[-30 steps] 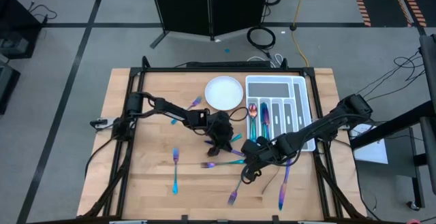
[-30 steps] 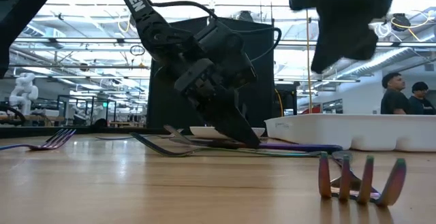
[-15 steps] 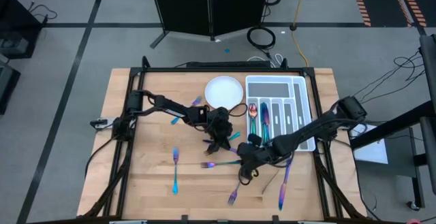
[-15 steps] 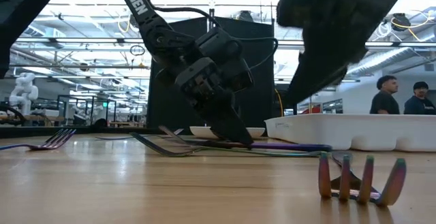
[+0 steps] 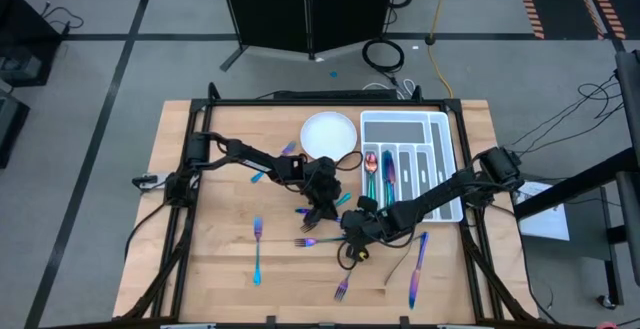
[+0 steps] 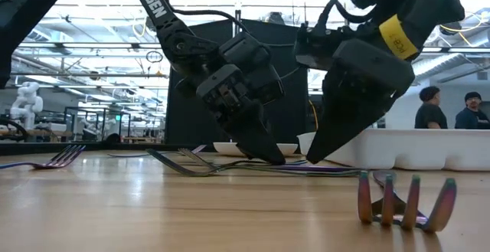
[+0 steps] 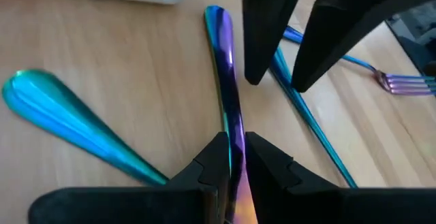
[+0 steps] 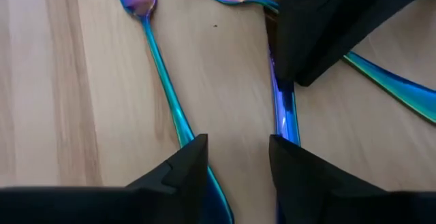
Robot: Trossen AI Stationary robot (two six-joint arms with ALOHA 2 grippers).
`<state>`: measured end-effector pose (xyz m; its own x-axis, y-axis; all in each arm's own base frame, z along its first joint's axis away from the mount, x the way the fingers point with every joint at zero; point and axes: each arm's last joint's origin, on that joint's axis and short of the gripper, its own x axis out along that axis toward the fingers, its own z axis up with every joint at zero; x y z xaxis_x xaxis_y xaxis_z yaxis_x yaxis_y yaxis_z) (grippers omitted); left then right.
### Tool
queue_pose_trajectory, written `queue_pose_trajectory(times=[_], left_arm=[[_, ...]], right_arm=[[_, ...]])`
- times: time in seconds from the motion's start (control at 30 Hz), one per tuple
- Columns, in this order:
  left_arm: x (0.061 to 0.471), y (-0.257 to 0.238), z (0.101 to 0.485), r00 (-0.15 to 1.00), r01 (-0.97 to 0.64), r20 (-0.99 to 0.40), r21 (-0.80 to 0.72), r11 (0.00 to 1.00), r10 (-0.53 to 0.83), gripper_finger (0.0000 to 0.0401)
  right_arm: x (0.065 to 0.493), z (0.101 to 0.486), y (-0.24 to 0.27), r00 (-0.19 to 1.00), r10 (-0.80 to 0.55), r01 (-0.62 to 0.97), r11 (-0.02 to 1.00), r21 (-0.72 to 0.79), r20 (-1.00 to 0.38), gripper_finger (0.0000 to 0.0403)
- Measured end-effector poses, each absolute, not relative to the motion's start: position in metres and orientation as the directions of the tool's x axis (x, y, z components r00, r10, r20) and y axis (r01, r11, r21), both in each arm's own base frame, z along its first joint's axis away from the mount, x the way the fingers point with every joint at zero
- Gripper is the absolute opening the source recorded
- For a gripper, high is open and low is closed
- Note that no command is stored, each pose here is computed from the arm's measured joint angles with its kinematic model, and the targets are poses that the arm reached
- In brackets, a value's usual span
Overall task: Sort silverware
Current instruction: Put the purple knife on the white silverware tray
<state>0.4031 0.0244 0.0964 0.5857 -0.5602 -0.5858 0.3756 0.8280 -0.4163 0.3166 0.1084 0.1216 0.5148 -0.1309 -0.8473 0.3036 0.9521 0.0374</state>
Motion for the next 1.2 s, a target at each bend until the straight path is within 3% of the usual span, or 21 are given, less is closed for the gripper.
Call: queue_pose_trajectory(times=[0.27, 0.5, 0.8, 0.93, 1.2], left_arm=[[0.402, 0.032, 0.125, 0.642, 0.421, -0.540, -0.346, 0.839, -0.545, 0.0049], [0.402, 0.018, 0.123, 0.634, 0.457, -0.599, -0.221, 0.861, -0.490, 0.0053], [0.402, -0.011, 0.115, 0.627, 0.452, -0.691, -0.053, 0.890, -0.360, 0.0132], [0.402, -0.016, 0.112, 0.619, 0.453, -0.699, -0.053, 0.890, -0.358, 0.0153], [0.401, -0.015, 0.097, 0.567, 0.436, -0.735, -0.114, 0.892, -0.371, 0.0148]], right_arm=[[0.325, 0.129, 0.110, 0.530, -0.138, 0.319, 0.947, 0.046, -0.836, 0.0144], [0.324, 0.131, 0.108, 0.503, -0.179, 0.356, 0.935, 0.014, -0.846, 0.0144], [0.318, 0.140, 0.110, 0.495, -0.171, 0.371, 0.928, 0.029, -0.852, 0.0144], [0.318, 0.138, 0.110, 0.488, -0.174, 0.356, 0.934, 0.014, -0.855, 0.0144], [0.319, 0.138, 0.108, 0.489, -0.175, 0.343, 0.940, 0.003, -0.855, 0.0144]])
